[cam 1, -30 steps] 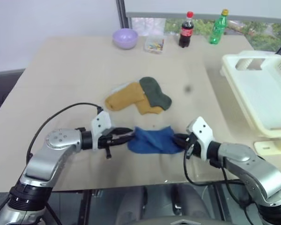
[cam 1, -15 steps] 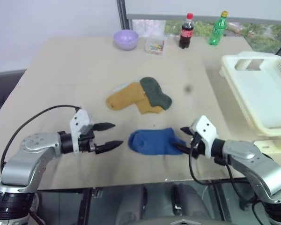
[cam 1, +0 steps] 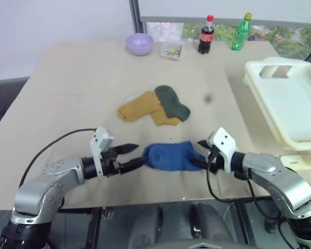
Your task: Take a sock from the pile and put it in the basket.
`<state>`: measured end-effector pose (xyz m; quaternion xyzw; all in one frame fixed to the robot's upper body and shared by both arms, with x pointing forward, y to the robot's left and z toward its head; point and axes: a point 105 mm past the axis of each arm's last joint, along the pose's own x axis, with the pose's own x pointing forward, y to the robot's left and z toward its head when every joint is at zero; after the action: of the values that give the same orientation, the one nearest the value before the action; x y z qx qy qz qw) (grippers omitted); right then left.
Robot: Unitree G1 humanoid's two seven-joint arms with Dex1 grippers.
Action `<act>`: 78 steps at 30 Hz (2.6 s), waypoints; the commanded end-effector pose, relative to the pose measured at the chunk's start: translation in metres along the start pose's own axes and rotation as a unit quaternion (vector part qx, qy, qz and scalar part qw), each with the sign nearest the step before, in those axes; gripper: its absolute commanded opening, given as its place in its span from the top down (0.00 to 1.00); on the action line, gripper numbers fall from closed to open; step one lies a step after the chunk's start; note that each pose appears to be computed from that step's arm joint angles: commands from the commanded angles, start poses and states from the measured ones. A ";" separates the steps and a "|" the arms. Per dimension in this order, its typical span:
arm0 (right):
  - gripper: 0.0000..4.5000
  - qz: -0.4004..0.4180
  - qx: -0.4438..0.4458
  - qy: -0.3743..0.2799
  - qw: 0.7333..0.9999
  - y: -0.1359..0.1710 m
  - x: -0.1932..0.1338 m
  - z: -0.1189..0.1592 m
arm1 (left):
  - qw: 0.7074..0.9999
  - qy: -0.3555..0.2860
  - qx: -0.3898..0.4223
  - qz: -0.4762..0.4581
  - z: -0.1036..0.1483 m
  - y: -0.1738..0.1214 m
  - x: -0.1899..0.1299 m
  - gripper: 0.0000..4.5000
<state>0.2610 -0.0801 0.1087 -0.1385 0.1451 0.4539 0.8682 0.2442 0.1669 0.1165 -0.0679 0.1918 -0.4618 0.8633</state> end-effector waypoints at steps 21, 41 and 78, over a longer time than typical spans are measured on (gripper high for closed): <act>0.99 0.055 -0.003 -0.046 0.997 0.011 0.009 0.026 | 1.000 -0.011 0.025 0.013 0.013 0.007 -0.002 1.00; 0.92 0.024 0.002 -0.008 1.000 0.002 0.015 0.001 | 0.997 0.012 0.070 0.031 0.007 0.029 0.019 0.86; 0.99 0.138 -0.088 0.011 0.987 0.013 0.061 -0.010 | 0.995 0.018 0.054 -0.088 0.013 -0.004 0.041 0.28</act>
<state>0.2794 -0.0233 0.0839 -0.1922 0.1108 0.5887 0.7773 0.2717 0.1423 0.1026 -0.0224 0.2030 -0.5101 0.8355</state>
